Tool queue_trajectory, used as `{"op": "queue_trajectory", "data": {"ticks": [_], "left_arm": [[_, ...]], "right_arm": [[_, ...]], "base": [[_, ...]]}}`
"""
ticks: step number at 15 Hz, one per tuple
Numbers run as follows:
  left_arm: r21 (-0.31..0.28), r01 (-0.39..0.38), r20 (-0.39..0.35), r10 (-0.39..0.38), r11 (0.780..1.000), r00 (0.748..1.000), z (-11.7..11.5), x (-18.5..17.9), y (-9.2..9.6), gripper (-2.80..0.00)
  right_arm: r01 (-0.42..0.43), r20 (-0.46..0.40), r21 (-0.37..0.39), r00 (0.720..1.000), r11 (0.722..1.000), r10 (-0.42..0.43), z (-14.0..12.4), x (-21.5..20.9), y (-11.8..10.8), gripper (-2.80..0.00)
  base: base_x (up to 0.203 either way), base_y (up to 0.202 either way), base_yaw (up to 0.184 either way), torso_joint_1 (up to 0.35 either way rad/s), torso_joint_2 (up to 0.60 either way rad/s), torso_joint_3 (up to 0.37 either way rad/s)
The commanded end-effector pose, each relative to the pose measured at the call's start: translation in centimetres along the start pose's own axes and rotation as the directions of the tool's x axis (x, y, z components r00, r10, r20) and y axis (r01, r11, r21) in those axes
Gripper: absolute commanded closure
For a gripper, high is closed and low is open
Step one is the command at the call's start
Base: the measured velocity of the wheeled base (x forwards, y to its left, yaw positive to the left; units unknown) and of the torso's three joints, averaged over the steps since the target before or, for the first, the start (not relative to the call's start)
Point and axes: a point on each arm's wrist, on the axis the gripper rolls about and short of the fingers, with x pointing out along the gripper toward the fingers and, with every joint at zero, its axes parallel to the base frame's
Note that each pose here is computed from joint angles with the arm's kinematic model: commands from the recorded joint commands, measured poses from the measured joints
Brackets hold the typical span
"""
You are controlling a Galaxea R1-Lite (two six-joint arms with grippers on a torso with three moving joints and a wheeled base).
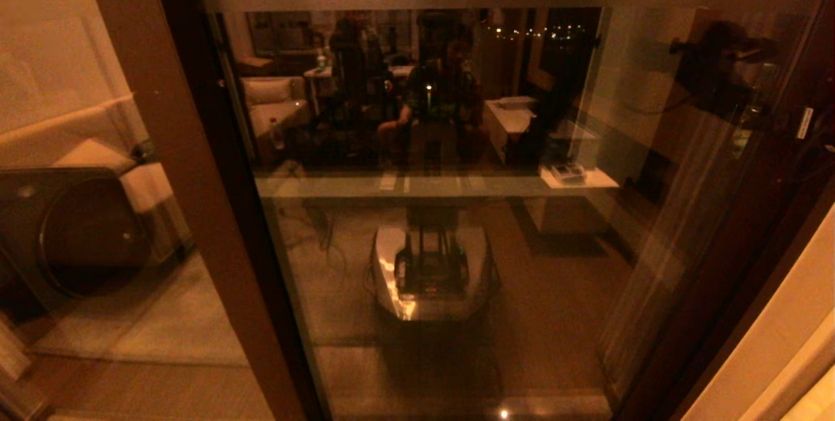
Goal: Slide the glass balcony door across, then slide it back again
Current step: Open the slid door
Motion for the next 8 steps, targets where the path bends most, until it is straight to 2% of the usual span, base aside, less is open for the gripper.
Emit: {"op": "queue_trajectory", "data": {"ticks": [1, 8], "left_arm": [[-0.001, 0.002, -0.034, -0.002, 1.000, 0.999, -0.96, 0.19, -0.05, 0.00], [-0.001, 0.002, -0.034, -0.002, 1.000, 0.999, -0.96, 0.19, -0.05, 0.00]], "right_arm": [[-0.018, -0.005, 0.000, 1.000, 1.000, 0.018, -0.03, -0.07, 0.40, -2.80], [-0.033, -0.014, -0.001, 0.999, 0.999, 0.033, -0.30, 0.10, 1.01, -2.80]], "base": [[0.000, 0.000, 0.000, 0.000, 0.00, 0.000], [0.000, 0.000, 0.000, 0.000, 0.00, 0.000]]}}
